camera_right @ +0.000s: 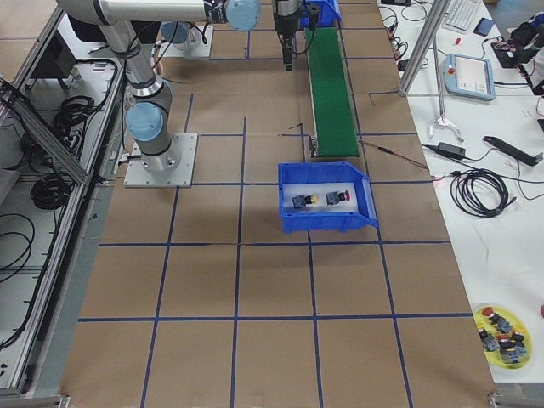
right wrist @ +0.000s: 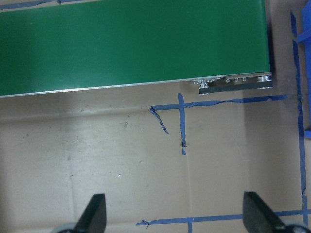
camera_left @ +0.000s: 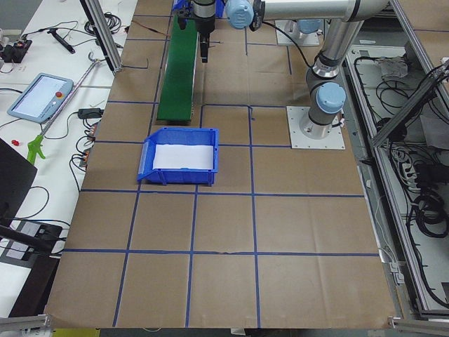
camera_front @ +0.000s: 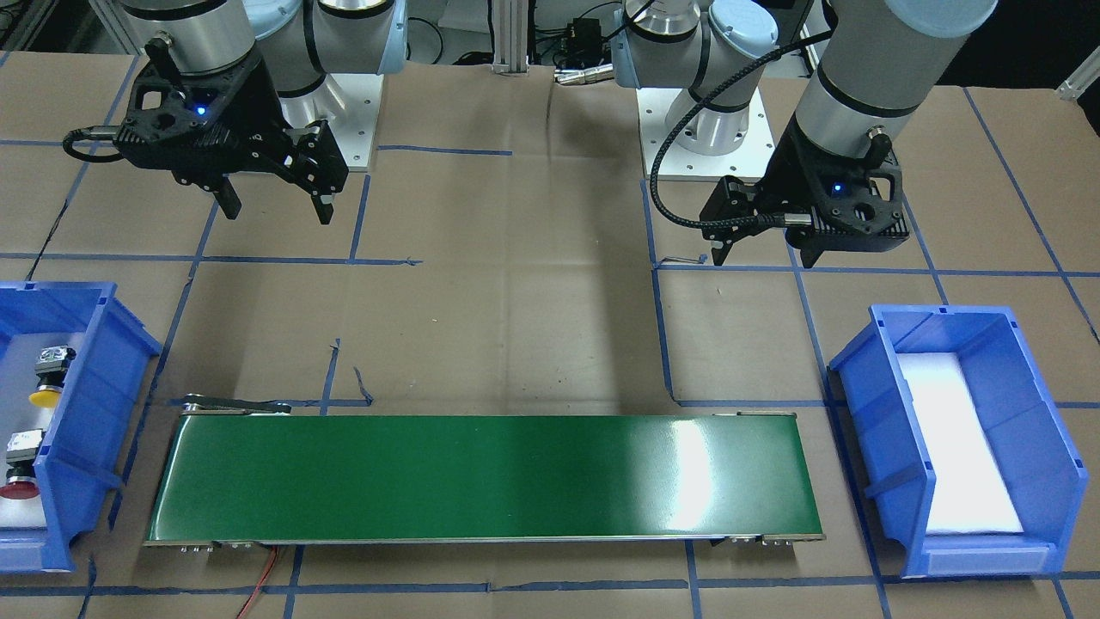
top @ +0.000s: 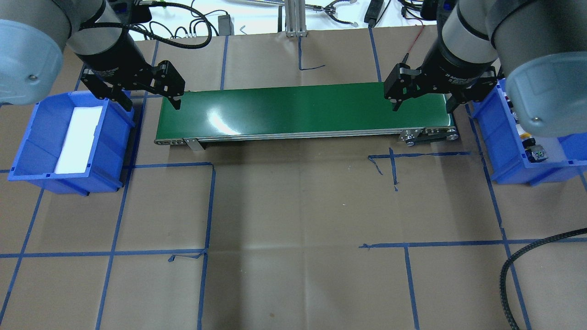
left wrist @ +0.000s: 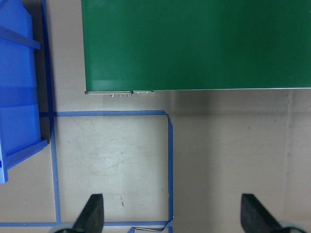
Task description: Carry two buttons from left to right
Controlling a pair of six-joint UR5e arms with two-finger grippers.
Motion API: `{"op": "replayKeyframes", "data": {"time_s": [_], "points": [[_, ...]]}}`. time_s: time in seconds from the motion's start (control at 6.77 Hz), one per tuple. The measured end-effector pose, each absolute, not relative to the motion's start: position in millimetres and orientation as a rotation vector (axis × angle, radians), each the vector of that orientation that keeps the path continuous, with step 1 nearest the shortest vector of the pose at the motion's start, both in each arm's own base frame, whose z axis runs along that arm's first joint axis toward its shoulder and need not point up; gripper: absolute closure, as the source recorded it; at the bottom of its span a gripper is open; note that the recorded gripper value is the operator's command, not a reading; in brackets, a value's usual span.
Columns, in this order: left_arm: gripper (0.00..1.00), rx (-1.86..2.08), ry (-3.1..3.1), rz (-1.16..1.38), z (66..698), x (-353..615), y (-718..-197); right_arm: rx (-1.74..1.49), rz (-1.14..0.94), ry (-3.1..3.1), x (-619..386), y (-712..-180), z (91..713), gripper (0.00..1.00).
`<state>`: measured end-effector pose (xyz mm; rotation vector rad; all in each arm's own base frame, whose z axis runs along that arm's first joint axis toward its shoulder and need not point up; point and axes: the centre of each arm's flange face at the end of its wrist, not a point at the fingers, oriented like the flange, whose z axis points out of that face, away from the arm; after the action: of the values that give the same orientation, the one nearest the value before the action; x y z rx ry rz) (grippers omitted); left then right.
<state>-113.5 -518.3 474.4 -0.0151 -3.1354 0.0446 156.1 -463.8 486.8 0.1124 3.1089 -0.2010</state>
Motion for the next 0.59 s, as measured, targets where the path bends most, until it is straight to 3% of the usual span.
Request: {"op": "replayKeyframes", "data": {"time_s": [0.59], "points": [[0.0, -0.015, -3.135, 0.045, 474.4, -113.5, -518.3, 0.093, -0.186, 3.123, 159.4, -463.1, 483.3, 0.0]]}}
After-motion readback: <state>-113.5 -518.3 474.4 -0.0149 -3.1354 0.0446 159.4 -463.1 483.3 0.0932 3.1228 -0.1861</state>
